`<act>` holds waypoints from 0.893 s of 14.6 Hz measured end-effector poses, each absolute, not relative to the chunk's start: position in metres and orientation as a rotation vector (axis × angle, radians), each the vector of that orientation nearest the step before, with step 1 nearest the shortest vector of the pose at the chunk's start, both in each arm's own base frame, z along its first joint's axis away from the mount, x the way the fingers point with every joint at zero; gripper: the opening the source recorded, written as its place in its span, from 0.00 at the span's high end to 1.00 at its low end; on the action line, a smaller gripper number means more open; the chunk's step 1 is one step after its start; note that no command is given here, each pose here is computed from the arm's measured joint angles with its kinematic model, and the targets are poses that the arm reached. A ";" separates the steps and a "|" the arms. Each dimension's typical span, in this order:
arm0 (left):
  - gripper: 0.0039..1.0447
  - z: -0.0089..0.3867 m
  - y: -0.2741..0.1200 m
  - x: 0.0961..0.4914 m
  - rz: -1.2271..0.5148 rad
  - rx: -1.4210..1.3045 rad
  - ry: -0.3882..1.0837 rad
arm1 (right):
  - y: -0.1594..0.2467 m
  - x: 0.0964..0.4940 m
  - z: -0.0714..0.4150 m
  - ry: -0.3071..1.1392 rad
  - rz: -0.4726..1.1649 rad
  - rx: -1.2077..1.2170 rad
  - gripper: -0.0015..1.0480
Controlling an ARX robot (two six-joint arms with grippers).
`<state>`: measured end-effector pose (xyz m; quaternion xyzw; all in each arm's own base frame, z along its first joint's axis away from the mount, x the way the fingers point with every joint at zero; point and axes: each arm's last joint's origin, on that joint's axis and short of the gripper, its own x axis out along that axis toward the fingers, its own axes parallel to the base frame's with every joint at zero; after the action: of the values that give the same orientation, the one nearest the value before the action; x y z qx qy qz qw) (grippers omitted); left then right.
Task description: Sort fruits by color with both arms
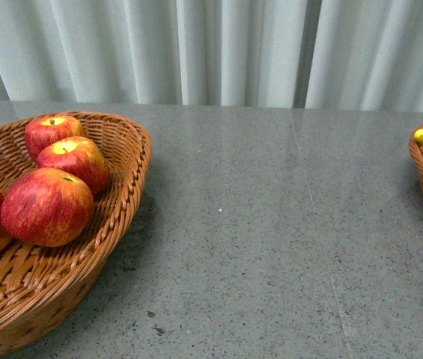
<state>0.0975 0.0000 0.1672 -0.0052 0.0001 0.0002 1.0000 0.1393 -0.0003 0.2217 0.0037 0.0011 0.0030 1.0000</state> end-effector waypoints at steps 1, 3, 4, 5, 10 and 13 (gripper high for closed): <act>0.06 0.167 0.000 0.097 0.000 -0.010 0.000 | 0.001 0.136 0.215 0.004 0.025 0.005 0.98; 0.06 0.167 0.000 0.097 0.000 -0.010 0.000 | 0.000 0.131 0.205 0.004 -0.001 0.003 0.98; 0.06 0.167 0.000 0.097 0.000 -0.010 0.000 | 0.000 0.129 0.201 -0.001 0.000 0.003 0.98; 0.06 0.167 0.000 0.097 0.000 -0.010 0.000 | 0.000 0.127 0.198 0.001 0.000 0.003 0.98; 0.06 0.167 0.000 0.097 0.000 -0.010 0.000 | 0.000 0.117 0.182 0.005 0.000 0.003 0.98; 0.06 0.167 0.000 0.097 0.000 -0.010 0.000 | 0.000 0.113 0.178 0.001 0.000 0.003 0.98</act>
<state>0.0975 0.0000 0.1672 -0.0052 0.0001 0.0000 1.0000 0.1135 0.0000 0.1783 0.0014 0.0007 -0.0002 1.0000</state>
